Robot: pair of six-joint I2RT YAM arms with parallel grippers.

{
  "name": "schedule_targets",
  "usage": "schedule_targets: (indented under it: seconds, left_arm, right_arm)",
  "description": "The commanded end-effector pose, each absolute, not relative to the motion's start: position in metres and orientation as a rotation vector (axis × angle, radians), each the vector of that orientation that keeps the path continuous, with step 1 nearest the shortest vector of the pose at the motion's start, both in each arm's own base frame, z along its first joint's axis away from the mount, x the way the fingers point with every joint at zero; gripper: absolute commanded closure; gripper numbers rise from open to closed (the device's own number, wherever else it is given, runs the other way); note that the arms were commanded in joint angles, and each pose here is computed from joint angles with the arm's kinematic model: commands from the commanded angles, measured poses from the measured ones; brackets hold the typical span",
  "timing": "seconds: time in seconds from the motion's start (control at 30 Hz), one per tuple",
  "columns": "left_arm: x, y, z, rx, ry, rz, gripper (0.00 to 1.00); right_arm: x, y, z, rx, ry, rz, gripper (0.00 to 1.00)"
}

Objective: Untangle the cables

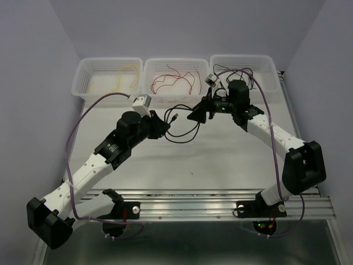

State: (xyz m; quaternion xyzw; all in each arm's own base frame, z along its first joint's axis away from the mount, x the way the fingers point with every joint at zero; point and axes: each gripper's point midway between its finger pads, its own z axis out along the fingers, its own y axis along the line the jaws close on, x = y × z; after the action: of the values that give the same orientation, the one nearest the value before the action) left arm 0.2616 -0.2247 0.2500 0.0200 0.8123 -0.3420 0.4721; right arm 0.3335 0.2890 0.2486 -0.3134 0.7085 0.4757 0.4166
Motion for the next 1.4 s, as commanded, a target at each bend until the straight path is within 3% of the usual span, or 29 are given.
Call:
schedule_targets:
  seconds: [0.0,0.17,0.2,0.23,0.33,0.37,0.4,0.43,0.57,0.8,1.07,1.13,1.17,1.33,1.37]
  left_arm:
    - [0.256,-0.233,0.280,0.094,1.882,-0.936,1.00]
    - [0.256,-0.237,0.288,0.100,1.849,-0.967,1.00]
    - [0.255,-0.238,0.288,0.105,1.847,-0.973,1.00]
    - [0.255,-0.238,0.288,0.105,1.847,-0.973,1.00]
    - [0.261,-0.232,0.289,0.059,1.858,-0.933,0.99]
    - [0.263,-0.228,0.277,0.037,1.910,-0.892,0.77]
    - [0.269,-0.222,0.280,-0.015,1.911,-0.852,0.25]
    - [0.270,-0.220,0.269,-0.026,1.954,-0.824,0.02]
    - [0.279,-0.208,0.262,-0.093,1.985,-0.729,0.01]
    - [0.284,-0.184,0.248,-0.199,2.008,-0.594,0.01]
    - [0.286,-0.173,0.230,-0.243,2.056,-0.513,0.01]
    - [0.287,-0.174,0.229,-0.245,2.056,-0.514,0.01]
    - [0.287,-0.174,0.229,-0.245,2.056,-0.516,0.01]
    - [0.289,-0.177,0.224,-0.254,2.073,-0.523,0.01]
    - [0.289,-0.177,0.224,-0.257,2.076,-0.522,0.01]
  right_arm:
    - [0.324,0.304,0.274,-0.875,1.650,1.253,0.32]
    - [0.321,0.304,0.275,-0.889,1.662,1.262,0.69]
    - [0.321,0.303,0.273,-0.884,1.670,1.260,0.81]
    - [0.323,0.302,0.276,-0.863,1.674,1.245,0.99]
    - [0.346,0.291,0.279,-0.739,1.729,1.101,0.99]
    - [0.352,0.287,0.282,-0.693,1.743,1.054,0.99]
    - [0.367,0.277,0.281,-0.617,1.782,0.957,0.99]
    - [0.375,0.271,0.289,-0.571,1.792,0.906,0.99]
    - [0.423,0.223,0.318,-0.317,1.803,0.643,0.99]
    - [0.504,0.080,0.368,0.195,1.716,0.215,0.99]
    - [0.563,-0.056,0.316,0.586,1.696,-0.142,0.99]
    - [0.579,-0.067,0.315,0.619,1.676,-0.165,0.99]
    - [0.595,-0.069,0.285,0.627,1.719,-0.185,0.99]
    - [0.638,-0.076,0.239,0.682,1.761,-0.204,0.95]
    - [0.645,-0.077,0.249,0.686,1.739,-0.203,0.93]
